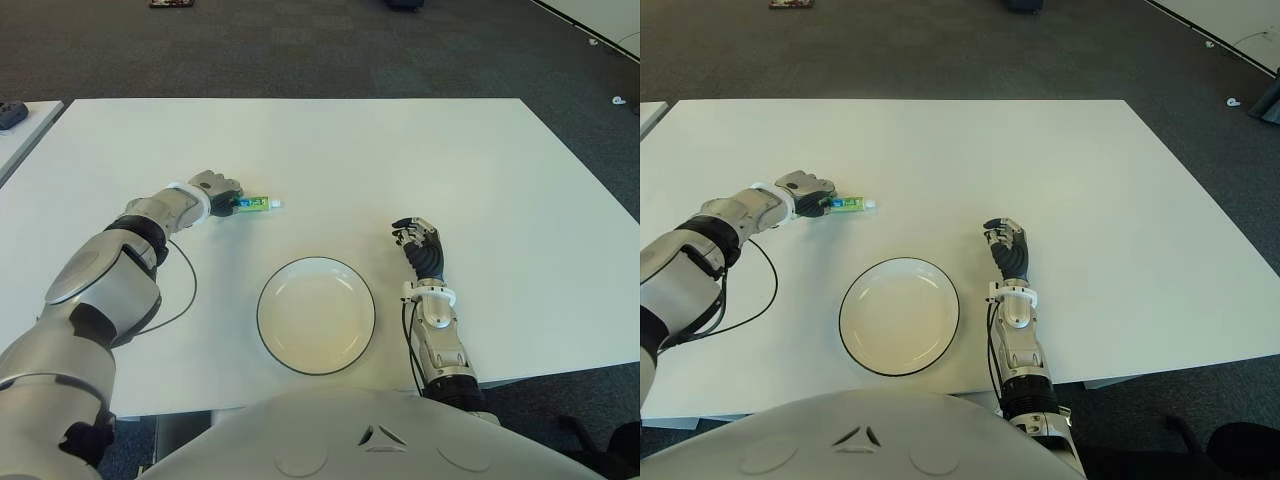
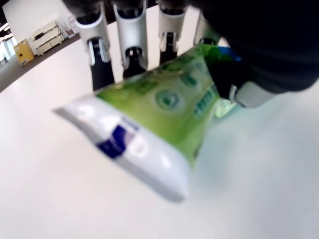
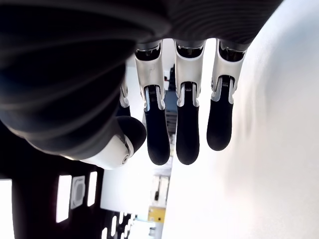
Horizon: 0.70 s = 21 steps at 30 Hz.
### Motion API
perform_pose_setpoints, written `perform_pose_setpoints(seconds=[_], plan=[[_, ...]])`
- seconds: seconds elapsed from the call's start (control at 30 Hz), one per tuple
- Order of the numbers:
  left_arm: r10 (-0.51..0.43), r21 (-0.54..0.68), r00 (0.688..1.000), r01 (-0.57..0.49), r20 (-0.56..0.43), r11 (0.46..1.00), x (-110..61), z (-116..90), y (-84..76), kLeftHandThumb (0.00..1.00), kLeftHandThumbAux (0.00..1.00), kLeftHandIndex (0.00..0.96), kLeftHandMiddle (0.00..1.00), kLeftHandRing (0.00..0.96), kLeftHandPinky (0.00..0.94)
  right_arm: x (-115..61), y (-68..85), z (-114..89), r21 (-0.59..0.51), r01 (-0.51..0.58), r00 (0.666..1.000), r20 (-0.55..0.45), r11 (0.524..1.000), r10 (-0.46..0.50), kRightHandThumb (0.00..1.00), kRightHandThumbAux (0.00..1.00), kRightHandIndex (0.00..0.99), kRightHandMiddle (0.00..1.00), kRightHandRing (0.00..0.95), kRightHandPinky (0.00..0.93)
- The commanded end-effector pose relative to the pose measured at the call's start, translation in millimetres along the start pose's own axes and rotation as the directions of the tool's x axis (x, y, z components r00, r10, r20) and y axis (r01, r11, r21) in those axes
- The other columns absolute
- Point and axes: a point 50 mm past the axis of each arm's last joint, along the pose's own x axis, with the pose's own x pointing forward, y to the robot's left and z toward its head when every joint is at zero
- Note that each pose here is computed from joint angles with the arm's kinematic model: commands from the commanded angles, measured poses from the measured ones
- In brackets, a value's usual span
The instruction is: Put the toothpaste on the table into the plate.
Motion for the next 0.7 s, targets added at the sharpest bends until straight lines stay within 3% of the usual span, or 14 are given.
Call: perform_pose_setpoints(seconds=[0.03,0.7], plan=[[-0.173,0.003,0.985,0.173,0.003,0.985,-9.2,0.7,-41.4,0.711,0.702,0.424,0.841,0.858,0.868,0.2,1.0,-1.0,0.002,-0.007,1.000,0.001,1.000,0.007,0.706,0.731,0.421,0.446,0.444,0.465],[-0.149,-0.069,0.989,0.147,-0.016,0.987,-8.9,-1.4,-37.7,0.715,0.703,0.431,0.852,0.874,0.883,-0.5,0.8,-1.2,0.017,-0.008,1.000,0.000,1.000,0.008,0.705,0.730,0.420,0.434,0.434,0.457]])
